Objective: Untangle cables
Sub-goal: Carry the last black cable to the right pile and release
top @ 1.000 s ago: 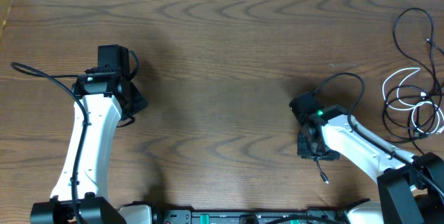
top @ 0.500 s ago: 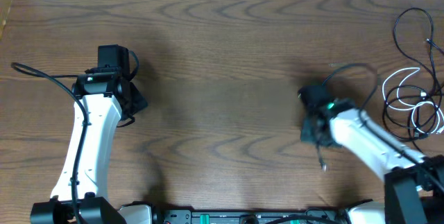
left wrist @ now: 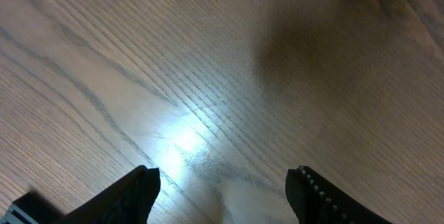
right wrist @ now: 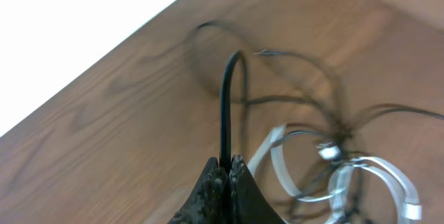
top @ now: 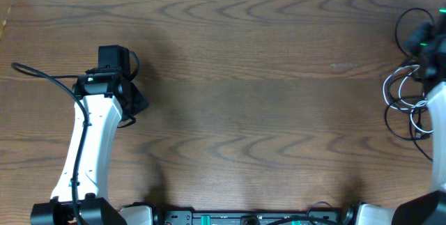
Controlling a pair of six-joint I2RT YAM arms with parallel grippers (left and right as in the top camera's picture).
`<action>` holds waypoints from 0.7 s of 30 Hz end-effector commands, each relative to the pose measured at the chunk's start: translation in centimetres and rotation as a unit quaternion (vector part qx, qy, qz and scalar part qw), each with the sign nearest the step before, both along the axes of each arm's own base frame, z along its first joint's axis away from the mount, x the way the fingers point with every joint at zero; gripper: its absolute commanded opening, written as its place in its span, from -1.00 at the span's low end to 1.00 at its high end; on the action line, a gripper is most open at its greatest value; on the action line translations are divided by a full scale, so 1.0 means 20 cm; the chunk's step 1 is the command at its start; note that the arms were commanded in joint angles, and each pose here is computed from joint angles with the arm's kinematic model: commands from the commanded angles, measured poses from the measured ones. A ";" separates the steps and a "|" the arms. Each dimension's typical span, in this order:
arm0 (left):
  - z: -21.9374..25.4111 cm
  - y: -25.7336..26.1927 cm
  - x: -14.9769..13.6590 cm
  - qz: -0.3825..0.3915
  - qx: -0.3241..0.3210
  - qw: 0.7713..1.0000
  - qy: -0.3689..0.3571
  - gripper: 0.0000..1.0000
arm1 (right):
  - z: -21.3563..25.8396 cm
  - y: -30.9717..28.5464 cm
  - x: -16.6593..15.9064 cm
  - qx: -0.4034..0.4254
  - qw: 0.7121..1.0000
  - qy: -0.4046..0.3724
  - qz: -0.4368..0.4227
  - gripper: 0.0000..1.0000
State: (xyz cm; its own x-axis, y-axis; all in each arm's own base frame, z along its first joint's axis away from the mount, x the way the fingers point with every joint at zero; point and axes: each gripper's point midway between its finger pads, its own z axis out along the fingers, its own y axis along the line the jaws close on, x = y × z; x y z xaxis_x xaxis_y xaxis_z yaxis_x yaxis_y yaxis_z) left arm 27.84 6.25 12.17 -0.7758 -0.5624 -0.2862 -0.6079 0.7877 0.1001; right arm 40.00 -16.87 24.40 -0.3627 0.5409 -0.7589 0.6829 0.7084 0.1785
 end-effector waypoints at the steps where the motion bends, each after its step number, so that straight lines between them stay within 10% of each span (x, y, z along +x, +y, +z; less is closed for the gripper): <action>1: -0.01 0.01 -0.02 0.006 0.002 1.000 0.003 0.28 | -0.06 -0.21 -0.07 -0.017 0.998 0.022 -0.058 -0.98; 18: -0.01 0.01 -0.02 0.006 0.002 1.000 0.003 0.28 | -0.89 -0.56 -0.33 0.078 0.959 0.229 -0.149 -0.98; 21: -0.01 0.00 -0.02 0.006 0.001 1.000 0.003 0.28 | -1.00 -0.53 -0.38 0.101 0.949 0.262 -0.144 -0.56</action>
State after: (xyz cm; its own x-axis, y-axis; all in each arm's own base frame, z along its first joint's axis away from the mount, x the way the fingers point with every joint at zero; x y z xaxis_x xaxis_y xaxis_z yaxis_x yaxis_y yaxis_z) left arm 27.84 6.25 12.17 -0.7758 -0.5624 -0.2862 -0.6079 0.7877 0.1001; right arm 33.28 -27.50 5.90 -0.4596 0.7756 -0.4327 0.8788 0.4677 -0.0949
